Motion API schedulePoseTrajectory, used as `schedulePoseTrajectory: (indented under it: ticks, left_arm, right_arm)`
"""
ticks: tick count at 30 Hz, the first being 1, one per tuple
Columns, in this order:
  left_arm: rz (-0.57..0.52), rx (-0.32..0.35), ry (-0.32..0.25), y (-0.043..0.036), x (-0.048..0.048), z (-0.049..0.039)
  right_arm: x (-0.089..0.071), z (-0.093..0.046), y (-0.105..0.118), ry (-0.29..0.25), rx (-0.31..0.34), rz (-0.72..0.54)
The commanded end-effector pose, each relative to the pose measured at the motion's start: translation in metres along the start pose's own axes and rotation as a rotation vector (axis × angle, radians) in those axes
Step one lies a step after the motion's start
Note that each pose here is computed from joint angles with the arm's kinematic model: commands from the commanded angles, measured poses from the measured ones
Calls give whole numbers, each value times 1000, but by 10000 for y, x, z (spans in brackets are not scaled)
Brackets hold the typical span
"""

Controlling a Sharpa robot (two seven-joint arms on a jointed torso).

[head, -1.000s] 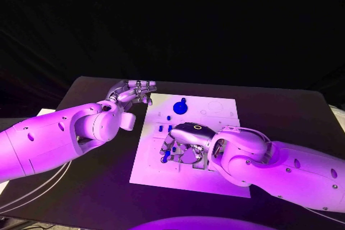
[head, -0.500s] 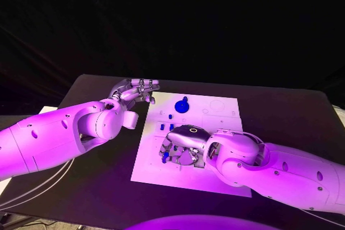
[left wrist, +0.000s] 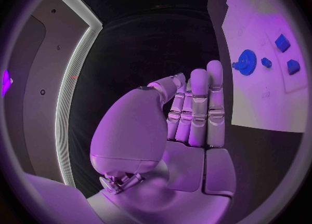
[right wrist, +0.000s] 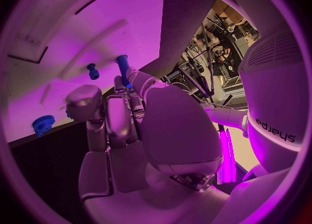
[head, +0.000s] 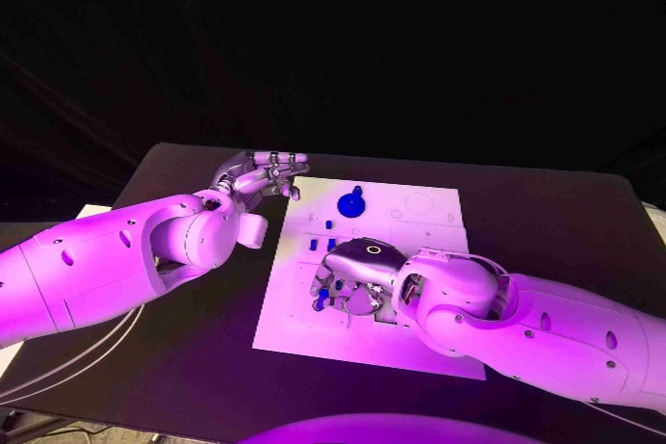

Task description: Assemble the parts on the task board

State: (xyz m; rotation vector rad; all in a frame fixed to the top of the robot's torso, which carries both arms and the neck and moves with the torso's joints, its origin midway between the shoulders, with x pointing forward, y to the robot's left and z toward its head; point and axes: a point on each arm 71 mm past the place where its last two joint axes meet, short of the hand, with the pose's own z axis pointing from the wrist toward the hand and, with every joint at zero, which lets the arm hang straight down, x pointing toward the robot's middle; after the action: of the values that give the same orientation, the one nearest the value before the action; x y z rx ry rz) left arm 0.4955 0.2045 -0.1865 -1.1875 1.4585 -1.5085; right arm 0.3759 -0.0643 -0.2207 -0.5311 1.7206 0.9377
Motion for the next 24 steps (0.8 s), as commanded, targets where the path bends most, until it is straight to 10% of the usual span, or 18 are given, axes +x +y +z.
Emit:
schedulePoseTrajectory:
  ticks: [1, 24]
  left_arm:
    - [-9, 4, 22, -4, 31, 3]
    - [-10, 1, 25, -2, 32, 1]
  right_arm:
    - [20, 19, -8, 5, 8, -28]
    - [141, 77, 4, 71, 23, -36]
